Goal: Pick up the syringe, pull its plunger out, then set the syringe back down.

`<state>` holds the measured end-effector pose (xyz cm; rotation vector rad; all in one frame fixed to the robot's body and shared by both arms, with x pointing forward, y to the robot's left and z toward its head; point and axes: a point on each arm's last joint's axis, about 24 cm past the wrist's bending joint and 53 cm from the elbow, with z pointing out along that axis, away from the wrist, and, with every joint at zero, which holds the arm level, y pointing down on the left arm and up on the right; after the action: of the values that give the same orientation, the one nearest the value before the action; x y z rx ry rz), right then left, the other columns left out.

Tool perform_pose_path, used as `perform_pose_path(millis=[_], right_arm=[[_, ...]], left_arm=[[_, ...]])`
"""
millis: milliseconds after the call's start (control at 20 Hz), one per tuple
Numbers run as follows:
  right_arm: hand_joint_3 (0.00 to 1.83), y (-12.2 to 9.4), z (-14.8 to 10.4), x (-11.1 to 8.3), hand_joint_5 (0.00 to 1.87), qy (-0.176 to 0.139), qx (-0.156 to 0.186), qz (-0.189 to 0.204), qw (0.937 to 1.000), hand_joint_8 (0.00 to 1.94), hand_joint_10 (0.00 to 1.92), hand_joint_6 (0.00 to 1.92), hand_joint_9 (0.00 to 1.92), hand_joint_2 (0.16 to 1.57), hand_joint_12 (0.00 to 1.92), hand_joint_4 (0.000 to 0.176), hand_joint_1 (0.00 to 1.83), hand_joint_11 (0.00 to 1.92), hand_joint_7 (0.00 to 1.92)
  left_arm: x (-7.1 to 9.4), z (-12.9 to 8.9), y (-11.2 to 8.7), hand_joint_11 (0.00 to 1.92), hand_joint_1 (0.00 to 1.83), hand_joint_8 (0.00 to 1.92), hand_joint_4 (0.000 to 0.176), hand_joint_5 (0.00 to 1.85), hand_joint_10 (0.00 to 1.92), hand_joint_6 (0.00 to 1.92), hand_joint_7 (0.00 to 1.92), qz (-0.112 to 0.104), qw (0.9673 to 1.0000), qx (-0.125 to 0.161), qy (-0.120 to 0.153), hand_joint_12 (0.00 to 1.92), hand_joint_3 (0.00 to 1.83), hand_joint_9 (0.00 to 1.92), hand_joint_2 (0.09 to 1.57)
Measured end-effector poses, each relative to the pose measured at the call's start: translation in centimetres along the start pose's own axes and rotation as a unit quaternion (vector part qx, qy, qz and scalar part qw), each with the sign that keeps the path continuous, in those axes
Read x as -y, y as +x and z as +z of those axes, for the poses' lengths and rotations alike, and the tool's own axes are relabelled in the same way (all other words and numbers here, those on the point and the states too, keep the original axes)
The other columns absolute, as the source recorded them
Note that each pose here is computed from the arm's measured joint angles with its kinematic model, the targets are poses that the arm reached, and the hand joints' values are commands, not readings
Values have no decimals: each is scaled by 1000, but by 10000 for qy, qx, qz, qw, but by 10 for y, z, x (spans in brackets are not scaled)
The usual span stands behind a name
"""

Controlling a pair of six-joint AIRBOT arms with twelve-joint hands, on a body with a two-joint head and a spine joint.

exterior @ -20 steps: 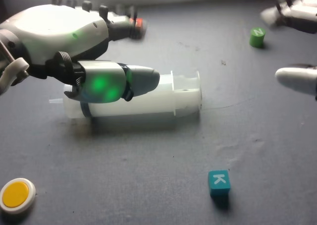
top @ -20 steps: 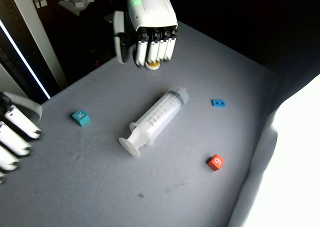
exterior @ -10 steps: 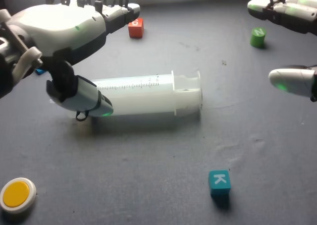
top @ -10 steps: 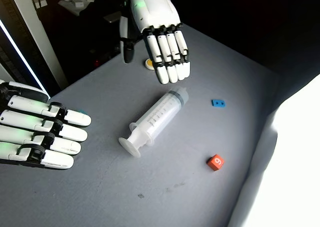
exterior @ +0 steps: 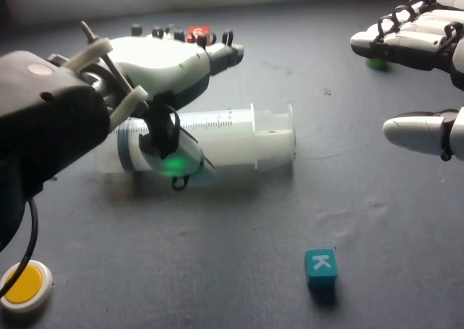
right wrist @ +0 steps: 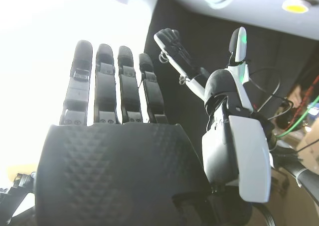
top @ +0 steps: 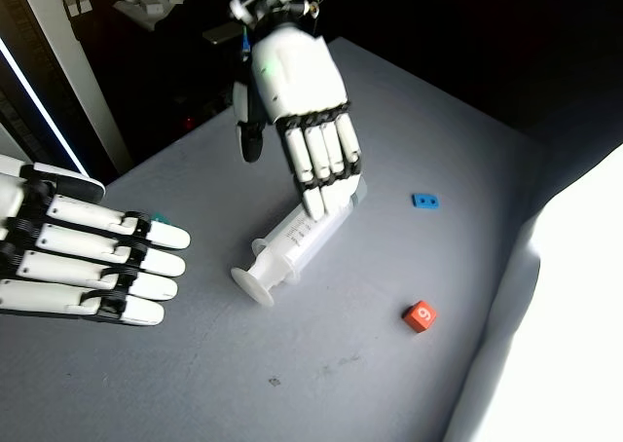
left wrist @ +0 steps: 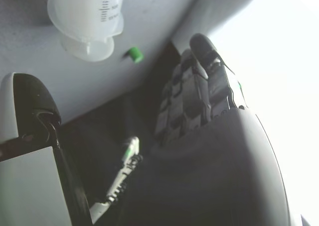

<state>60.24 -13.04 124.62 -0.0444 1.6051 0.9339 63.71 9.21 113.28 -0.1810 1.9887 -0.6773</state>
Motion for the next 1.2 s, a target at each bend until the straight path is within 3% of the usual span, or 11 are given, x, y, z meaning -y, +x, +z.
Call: perform_pose_path(millis=[250, 400, 450, 500, 800, 1150, 1200], right_arm=[[0, 7, -1, 4, 246, 49, -102, -109, 9999, 8, 10, 11, 241, 1236, 587, 0, 195, 0, 256], [0, 5, -1, 2, 247, 26, -56, -117, 9999, 2, 3, 4, 234, 1240, 568, 0, 180, 0, 251], [0, 4, -1, 2, 238, 19, -38, -112, 9999, 7, 7, 10, 216, 1259, 533, 0, 126, 0, 235], [1, 4, -1, 2, 240, 22, -36, -88, 10000, 6, 8, 8, 221, 1262, 547, 0, 130, 0, 236], [0, 3, -1, 2, 238, 12, -20, -85, 10000, 5, 6, 5, 237, 1246, 564, 0, 259, 0, 255], [0, 3, -1, 1, 286, 6, -6, -83, 10000, 3, 6, 4, 273, 1252, 620, 0, 262, 0, 296], [0, 3, -1, 2, 289, 8, -7, -81, 10000, 2, 4, 4, 271, 1249, 616, 0, 281, 0, 294]], left_arm=[[-30, 11, 9, 0, 1065, 3, 0, 100, 5, 2, 154, 163, 9989, -44, -434, 629, 5, 181, 897], [-42, 20, 13, 0, 1074, 1, 0, 97, 1, 2, 144, 237, 9982, -62, -556, 549, 8, 165, 916], [-44, 24, 15, 0, 1069, 2, 0, 108, 1, 3, 155, 234, 9980, -73, -590, 626, 0, 169, 897], [-47, 28, 17, 0, 1093, 1, 0, 85, 0, 0, 129, 274, 9977, -79, -611, 577, 0, 142, 900], [-61, 48, 20, 0, 1080, 2, 0, 99, 1, 2, 120, 393, 9965, -49, -741, 589, 0, 133, 874], [-85, 52, 31, 0, 1097, 3, 0, 91, 9, 3, 136, 362, 9949, -99, -940, 586, 5, 170, 901], [-87, 53, 35, 0, 1069, 13, 0, 131, 23, 13, 176, 352, 9947, -125, -962, 710, 0, 221, 890]])
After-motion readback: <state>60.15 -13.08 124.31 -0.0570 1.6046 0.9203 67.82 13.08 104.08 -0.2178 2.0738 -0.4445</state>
